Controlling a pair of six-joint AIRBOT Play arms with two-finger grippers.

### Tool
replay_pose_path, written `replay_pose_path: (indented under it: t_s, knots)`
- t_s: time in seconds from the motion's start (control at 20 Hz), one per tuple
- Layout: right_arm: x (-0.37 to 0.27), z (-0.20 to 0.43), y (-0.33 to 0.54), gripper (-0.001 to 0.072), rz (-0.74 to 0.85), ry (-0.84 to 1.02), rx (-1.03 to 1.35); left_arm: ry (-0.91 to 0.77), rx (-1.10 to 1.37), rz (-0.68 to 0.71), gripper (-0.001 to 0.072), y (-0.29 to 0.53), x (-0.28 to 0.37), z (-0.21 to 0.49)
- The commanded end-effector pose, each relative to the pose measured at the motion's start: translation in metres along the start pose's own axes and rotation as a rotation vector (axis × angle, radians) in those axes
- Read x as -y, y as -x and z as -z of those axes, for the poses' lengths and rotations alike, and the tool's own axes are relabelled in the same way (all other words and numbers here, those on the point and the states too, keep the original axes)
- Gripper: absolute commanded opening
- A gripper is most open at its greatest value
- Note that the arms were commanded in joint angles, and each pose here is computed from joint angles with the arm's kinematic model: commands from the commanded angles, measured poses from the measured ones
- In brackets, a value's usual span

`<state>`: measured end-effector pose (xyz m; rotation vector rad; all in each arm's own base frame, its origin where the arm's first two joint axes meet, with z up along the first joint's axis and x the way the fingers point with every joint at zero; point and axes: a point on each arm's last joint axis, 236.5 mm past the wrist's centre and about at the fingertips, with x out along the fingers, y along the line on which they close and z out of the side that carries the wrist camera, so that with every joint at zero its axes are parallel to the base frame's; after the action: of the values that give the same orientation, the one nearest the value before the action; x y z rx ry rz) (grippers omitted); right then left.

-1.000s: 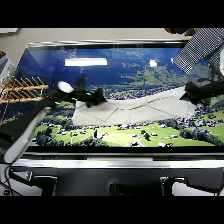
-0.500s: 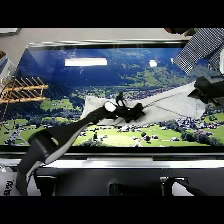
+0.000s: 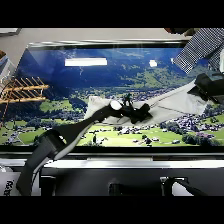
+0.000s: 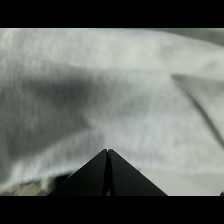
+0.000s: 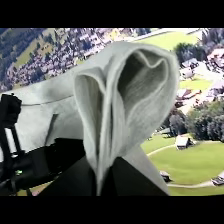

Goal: Fold the clothes and pants, and hang the long-sleeved shirts on hangers.

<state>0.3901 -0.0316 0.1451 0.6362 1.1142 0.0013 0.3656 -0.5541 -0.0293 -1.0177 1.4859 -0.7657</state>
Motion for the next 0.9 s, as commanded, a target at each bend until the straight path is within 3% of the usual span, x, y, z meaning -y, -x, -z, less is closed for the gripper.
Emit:
replay_pose_path:
  t_s: [0.0, 0.2, 0.45, 0.65, 0.85]
  knots:
    - [-0.027, -0.002, -0.005, 0.0030, -0.095, 0.002, 0.006, -0.165, -0.099, -0.142, 0.0017, 0.077, -0.003, -0.006]
    - [-0.094, 0.023, -0.027, 0.0030, -0.157, 0.032, -0.034, -0.345, -0.017, -0.419, 0.0018, 0.229, -0.006, -0.038]
    - [-0.189, 0.078, -0.062, 0.0030, -0.214, 0.077, -0.055, -0.406, 0.176, -0.691, 0.0020, 0.411, 0.000, -0.032]
    - [-0.250, 0.133, -0.110, 0.0030, -0.268, 0.092, -0.127, -0.409, 0.399, -0.753, 0.0021, 0.499, 0.020, -0.024]
    - [-0.294, 0.169, -0.158, 0.0030, -0.336, 0.047, -0.152, -0.404, 0.490, -0.757, 0.0020, 0.536, 0.027, -0.017]
